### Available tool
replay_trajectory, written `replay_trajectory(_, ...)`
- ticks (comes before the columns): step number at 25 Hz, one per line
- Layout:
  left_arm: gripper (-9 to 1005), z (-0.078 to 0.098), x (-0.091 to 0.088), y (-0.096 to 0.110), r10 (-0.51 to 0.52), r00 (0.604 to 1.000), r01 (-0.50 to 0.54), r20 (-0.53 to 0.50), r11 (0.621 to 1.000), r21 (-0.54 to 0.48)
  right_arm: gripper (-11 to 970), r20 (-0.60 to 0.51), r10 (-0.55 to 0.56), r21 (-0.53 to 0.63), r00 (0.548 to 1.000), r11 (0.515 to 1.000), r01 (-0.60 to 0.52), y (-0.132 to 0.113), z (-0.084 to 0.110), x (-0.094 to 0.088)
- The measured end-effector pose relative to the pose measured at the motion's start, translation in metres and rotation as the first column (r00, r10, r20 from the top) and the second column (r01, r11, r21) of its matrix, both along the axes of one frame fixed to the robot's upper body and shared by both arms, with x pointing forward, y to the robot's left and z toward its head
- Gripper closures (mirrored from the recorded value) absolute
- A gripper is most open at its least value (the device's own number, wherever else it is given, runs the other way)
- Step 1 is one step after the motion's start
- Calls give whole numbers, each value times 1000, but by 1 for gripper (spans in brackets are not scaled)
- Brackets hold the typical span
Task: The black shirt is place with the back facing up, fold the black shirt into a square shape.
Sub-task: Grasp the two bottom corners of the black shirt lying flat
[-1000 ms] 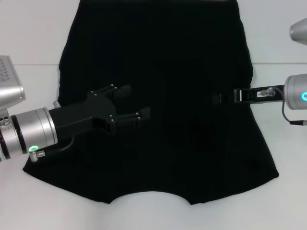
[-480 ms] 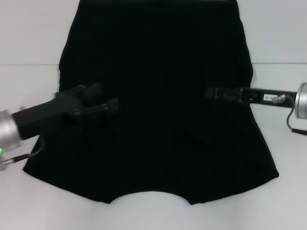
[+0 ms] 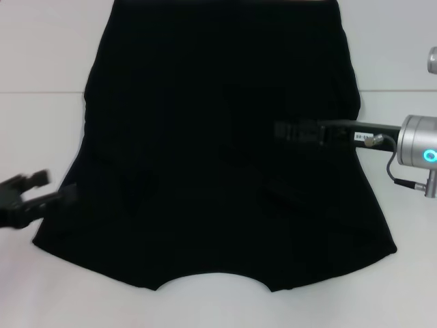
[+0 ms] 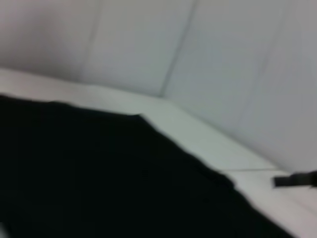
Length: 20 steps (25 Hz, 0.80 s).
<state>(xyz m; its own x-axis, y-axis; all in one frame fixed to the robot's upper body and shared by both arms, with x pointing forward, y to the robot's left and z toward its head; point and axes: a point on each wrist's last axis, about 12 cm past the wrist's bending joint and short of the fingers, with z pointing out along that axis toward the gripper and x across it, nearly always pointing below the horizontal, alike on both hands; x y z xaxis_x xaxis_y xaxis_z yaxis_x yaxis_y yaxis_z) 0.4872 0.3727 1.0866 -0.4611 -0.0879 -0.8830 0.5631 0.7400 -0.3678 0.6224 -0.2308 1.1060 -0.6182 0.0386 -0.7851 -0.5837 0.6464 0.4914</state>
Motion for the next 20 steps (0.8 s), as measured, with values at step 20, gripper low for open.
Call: replay_trajectory(20, 105, -26, -4, 17, 29, 988, 19, -152, 951, 309, 104, 53, 102, -29, 993, 995, -101, 22, 11, 5)
